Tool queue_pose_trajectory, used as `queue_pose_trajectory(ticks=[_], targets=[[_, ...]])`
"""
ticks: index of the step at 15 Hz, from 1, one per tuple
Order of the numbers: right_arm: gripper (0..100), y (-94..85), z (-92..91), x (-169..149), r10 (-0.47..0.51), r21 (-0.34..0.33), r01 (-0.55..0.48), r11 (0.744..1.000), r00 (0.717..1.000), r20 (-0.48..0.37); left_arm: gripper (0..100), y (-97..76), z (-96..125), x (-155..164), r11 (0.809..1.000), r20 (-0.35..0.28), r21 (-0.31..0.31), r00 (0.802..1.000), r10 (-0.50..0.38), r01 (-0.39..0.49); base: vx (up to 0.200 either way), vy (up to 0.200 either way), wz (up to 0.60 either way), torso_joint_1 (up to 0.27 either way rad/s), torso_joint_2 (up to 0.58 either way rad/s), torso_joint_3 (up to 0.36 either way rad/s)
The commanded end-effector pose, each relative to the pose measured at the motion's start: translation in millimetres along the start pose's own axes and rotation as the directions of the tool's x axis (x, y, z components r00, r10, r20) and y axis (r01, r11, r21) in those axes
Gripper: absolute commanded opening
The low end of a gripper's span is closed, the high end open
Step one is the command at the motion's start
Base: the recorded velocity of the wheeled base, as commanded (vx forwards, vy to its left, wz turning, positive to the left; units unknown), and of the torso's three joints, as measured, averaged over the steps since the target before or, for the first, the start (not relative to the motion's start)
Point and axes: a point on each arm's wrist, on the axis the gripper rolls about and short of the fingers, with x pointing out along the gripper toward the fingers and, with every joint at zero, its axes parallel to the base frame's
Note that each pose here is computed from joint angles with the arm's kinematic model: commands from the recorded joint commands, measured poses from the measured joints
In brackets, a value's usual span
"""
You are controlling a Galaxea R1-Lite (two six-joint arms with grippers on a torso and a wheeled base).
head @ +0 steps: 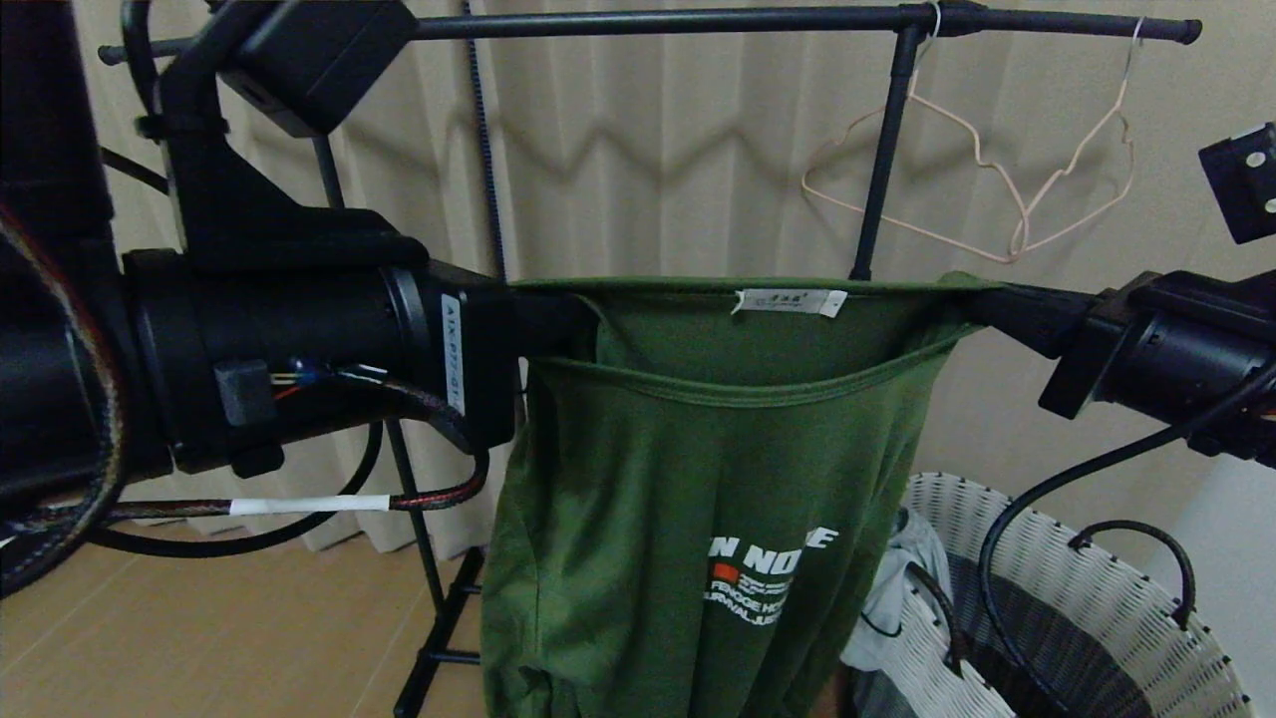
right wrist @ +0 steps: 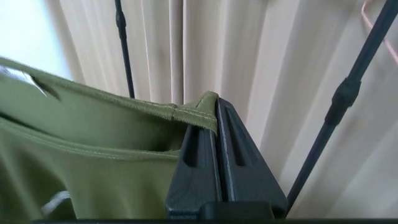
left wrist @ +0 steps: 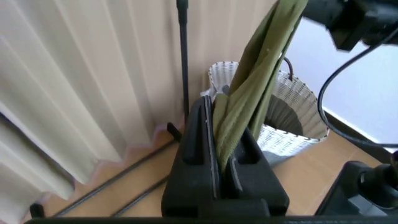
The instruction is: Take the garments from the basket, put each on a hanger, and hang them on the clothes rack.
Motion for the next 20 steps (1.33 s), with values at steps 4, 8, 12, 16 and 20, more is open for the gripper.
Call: queue_pose_trajectory(ticks=[4, 8, 12, 16, 20], targets=[[0, 0.1, -3.6, -1.0, -0.005, 0.011, 0.005, 1.000, 1.000, -0.009, 0, 1.1, -26.0, 9.1, 0.999, -0.050, -0.037, 0.999, 0.005, -0.006, 0.000, 0.000, 0.00, 0.000, 0.00, 0.000], [0, -3.1, -4.2, 2.3, -0.024, 0.011, 0.024, 1.000, 1.000, -0.012, 0, 0.7, -19.8, 8.9, 0.999, -0.001, -0.040, 1.000, 0.000, -0.001, 0.000, 0.000, 0.00, 0.000, 0.00, 0.000], [0, -4.2, -8.7, 2.7, -0.028, 0.013, 0.028, 1.000, 0.999, -0.029, 0, 2.1, -24.7, 7.4, 0.999, -0.013, -0.039, 1.000, 0.007, -0.008, 0.000, 0.000, 0.00, 0.000, 0.00, 0.000], [100, -4.4, -19.3, 0.4, -0.030, 0.020, 0.031, 0.999, 0.997, -0.065, 0, 2.5, -32.8, 8.5, 0.999, -0.039, -0.036, 0.999, 0.007, -0.008, 0.000, 0.000, 0.00, 0.000, 0.00, 0.000], [100, -4.1, -16.4, 0.0, -0.029, 0.015, 0.030, 0.999, 0.998, -0.048, 0, 9.9, -31.1, 11.8, 0.997, 0.000, -0.041, 0.998, 0.070, -0.070, 0.000, 0.000, 0.00, 0.000, 0.00, 0.000]])
